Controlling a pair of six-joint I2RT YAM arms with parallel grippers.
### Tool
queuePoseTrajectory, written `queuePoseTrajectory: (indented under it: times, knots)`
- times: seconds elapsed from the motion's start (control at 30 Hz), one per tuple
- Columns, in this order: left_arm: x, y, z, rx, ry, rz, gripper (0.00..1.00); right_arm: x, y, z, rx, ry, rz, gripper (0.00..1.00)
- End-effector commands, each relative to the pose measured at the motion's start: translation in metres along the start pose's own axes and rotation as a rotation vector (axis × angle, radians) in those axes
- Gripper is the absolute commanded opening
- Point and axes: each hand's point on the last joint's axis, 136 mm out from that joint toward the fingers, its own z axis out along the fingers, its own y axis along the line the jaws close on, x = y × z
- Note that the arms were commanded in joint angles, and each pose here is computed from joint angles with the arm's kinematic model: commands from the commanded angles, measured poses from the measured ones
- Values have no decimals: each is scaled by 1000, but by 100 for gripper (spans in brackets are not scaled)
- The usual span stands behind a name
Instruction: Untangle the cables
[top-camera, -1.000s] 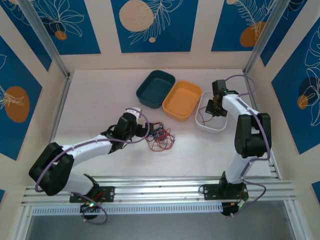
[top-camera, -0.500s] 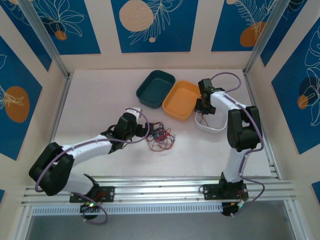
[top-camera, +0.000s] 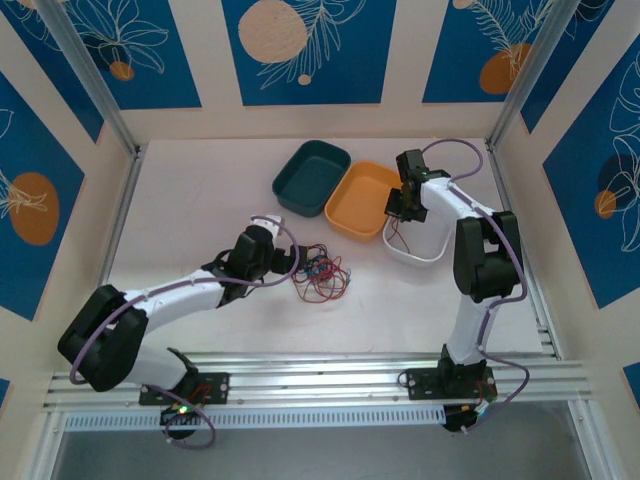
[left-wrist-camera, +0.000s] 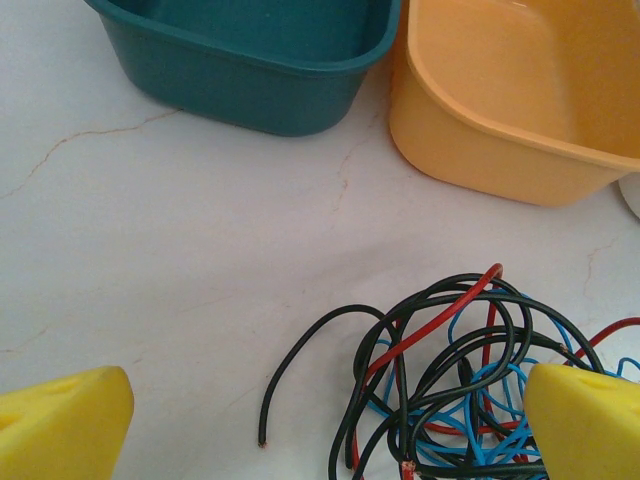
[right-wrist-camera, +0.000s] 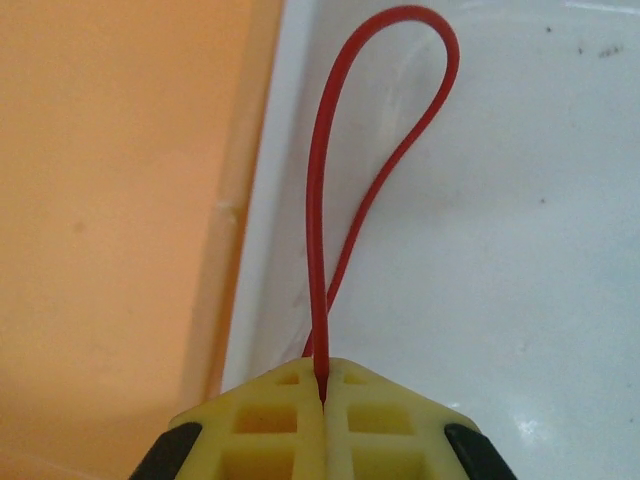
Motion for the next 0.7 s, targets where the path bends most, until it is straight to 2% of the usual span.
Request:
queuePoseTrajectory:
  times: [0.0, 0.37, 0.43, 0.57, 0.67]
  knots:
    - [-6, 2, -4, -11, -25, -17, 100, 1, 7, 3, -26, 22, 12, 0]
    - [-9, 0, -7, -1, -26, -32, 100, 21, -44, -15, 73, 19, 123, 0]
    - [-10, 1, -7, -4, -28, -43, 100, 26, -51, -17, 79, 23, 137, 8]
    - [-11, 1, -8, -3, -32, -58, 100, 32, -57, -28, 75, 10, 133, 31]
    - [-13, 1, -9, -4, -41, -70, 100, 33, -58, -43, 77, -15, 126, 41]
